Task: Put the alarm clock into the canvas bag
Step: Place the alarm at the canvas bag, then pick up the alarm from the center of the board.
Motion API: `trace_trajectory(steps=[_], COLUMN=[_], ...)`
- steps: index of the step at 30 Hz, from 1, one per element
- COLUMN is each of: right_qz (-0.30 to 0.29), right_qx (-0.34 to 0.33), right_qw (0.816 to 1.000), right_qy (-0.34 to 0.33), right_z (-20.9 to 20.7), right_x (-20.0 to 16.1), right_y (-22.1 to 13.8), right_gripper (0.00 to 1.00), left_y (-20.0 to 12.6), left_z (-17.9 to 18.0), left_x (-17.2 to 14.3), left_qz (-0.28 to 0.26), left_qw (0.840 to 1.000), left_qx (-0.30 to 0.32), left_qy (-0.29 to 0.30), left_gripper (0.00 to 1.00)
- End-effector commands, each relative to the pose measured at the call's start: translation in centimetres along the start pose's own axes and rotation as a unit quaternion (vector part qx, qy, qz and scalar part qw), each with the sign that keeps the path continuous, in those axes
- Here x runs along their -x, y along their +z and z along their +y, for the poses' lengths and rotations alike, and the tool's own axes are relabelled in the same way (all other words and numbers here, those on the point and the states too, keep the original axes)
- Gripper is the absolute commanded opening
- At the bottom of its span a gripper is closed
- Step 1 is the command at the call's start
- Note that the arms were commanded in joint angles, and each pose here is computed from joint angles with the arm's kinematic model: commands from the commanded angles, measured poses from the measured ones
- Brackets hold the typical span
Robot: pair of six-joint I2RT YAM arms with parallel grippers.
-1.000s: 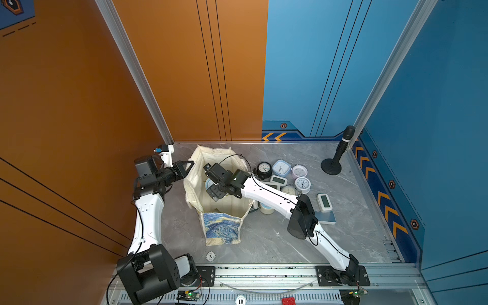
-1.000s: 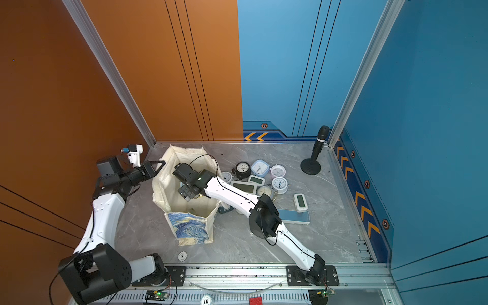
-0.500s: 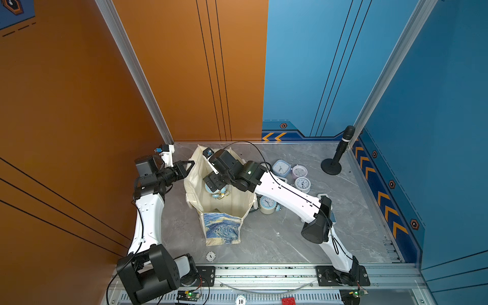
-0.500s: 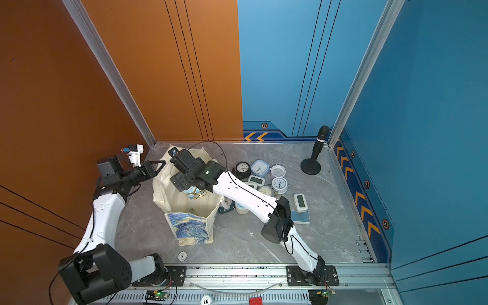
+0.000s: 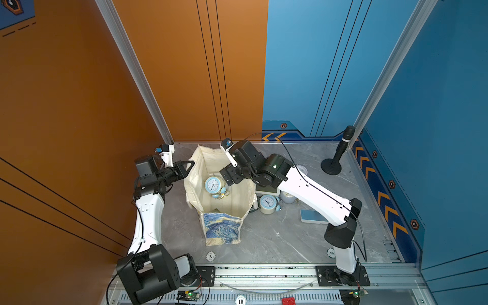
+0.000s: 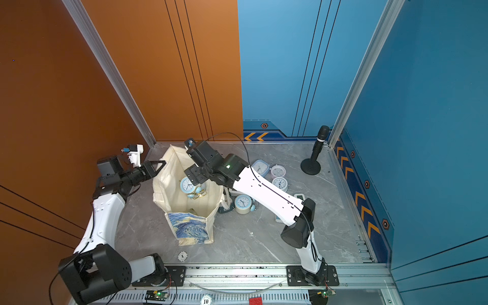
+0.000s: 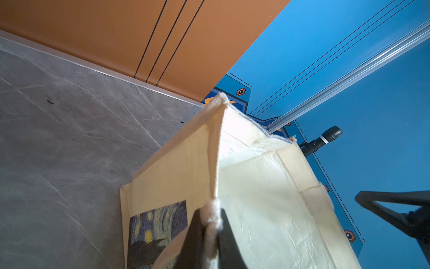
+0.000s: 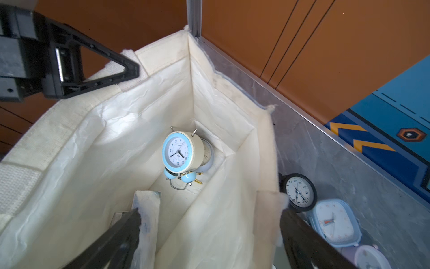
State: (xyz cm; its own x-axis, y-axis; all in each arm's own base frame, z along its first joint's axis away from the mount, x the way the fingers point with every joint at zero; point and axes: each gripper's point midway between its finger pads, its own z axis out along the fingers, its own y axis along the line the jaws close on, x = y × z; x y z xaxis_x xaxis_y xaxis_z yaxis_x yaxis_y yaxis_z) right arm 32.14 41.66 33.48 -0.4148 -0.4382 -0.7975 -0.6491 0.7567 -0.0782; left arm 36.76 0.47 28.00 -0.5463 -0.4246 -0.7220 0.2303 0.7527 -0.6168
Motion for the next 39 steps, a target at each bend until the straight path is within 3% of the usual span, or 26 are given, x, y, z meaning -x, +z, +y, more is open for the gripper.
trace_trajectory(steps=[1, 14, 21, 25, 32, 36, 39], right_qz=[0.006, 0.043, 0.1, 0.123, 0.123, 0.13, 0.156], right_qx=[-0.038, -0.103, -0.143, -0.179, -0.272, -0.307, -0.33], right_qw=[0.999, 0.988, 0.964, 0.924, 0.835, 0.77, 0.709], right_qy=[0.017, 0.109, 0.201, 0.315, 0.462, 0.544, 0.604], right_z=[-2.9, -11.7, -16.6, -19.7, -22.7, -22.8, -22.7], right_x=[-0.8, -6.8, -14.2, -18.9, -24.4, -27.2, -29.9], right_y=[-1.8, -5.8, -6.3, -6.7, -7.5, -7.4, -7.1], right_gripper=[0.95, 0.96, 0.96, 0.98, 1.0, 1.0, 1.0], left_y=[-0.2, -0.3, -0.2, -0.2, -0.1, -0.1, -0.1], left_z=[-0.6, -0.3, -0.2, -0.2, -0.2, -0.2, -0.3], left_x=[0.0, 0.0, 0.0, 0.0, -0.1, -0.1, -0.1], left_qz=[-0.005, -0.006, -0.005, -0.005, -0.004, -0.003, -0.004], left_qw=[1.0, 1.0, 1.0, 1.0, 1.0, 1.0, 1.0], left_qx=[-0.005, -0.003, -0.003, -0.001, -0.002, -0.002, -0.002], left_qy=[0.013, 0.01, 0.009, 0.008, 0.008, 0.007, 0.008], left_gripper=[0.0, 0.0, 0.0, 0.0, 0.0, 0.0, 0.0])
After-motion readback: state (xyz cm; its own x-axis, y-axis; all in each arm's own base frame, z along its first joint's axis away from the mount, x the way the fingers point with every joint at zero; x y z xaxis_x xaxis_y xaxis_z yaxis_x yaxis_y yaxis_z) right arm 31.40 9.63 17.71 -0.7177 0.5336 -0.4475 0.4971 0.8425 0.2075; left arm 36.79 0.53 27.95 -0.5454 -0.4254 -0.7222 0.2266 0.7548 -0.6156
